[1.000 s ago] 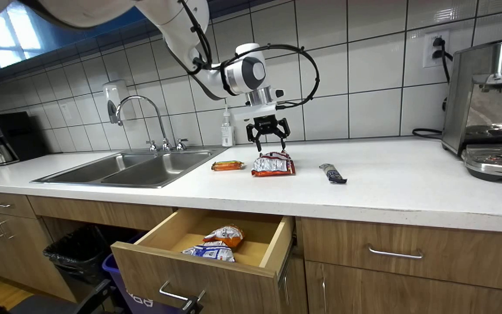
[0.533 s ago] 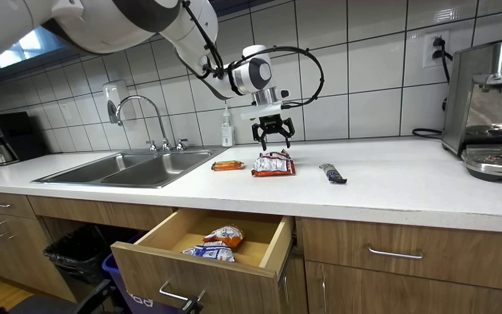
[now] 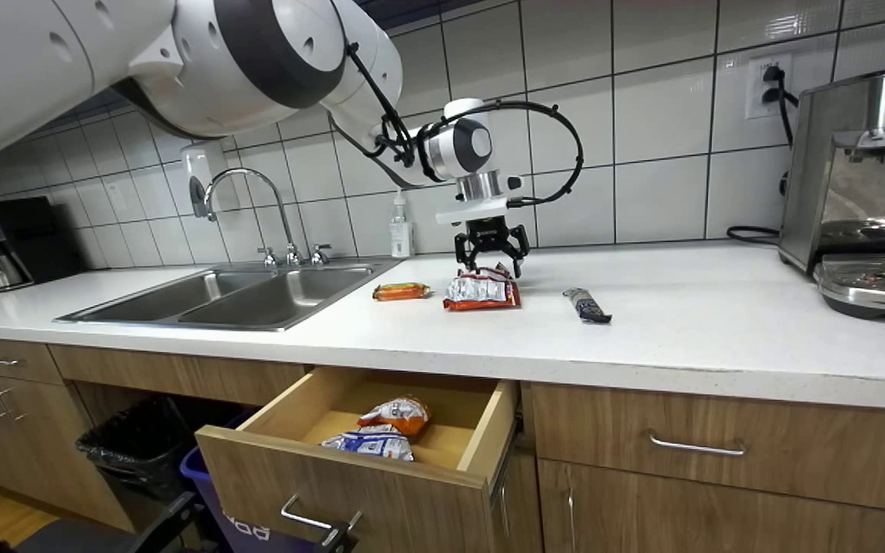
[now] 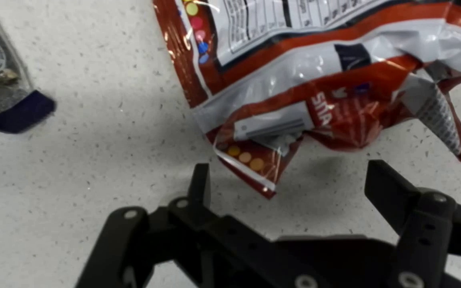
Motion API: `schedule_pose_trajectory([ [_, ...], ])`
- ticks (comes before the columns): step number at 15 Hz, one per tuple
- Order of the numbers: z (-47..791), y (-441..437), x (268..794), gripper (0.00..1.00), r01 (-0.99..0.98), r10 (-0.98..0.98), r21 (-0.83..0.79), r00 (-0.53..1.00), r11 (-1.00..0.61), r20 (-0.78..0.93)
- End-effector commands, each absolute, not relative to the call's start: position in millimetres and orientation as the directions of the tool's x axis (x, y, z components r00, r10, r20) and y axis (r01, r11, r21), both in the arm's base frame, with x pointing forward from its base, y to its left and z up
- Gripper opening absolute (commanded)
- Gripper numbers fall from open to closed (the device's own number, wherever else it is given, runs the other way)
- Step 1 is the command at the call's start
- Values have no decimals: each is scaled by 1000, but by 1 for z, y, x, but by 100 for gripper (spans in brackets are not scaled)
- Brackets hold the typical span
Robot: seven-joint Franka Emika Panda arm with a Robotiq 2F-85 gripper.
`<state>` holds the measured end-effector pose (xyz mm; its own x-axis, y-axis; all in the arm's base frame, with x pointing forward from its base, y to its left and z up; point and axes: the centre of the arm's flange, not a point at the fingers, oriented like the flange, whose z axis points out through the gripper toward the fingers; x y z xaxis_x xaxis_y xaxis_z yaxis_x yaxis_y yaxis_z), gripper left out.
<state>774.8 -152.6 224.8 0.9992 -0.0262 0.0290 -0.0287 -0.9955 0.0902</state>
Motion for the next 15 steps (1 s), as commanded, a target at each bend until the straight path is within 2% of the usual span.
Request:
schedule_pose_trajectory([
  [1,228,-158,783,100,-41,-40,75,999,-996,13],
  [15,223,-142,735,100,-46,-47,62,999,-997,-14],
])
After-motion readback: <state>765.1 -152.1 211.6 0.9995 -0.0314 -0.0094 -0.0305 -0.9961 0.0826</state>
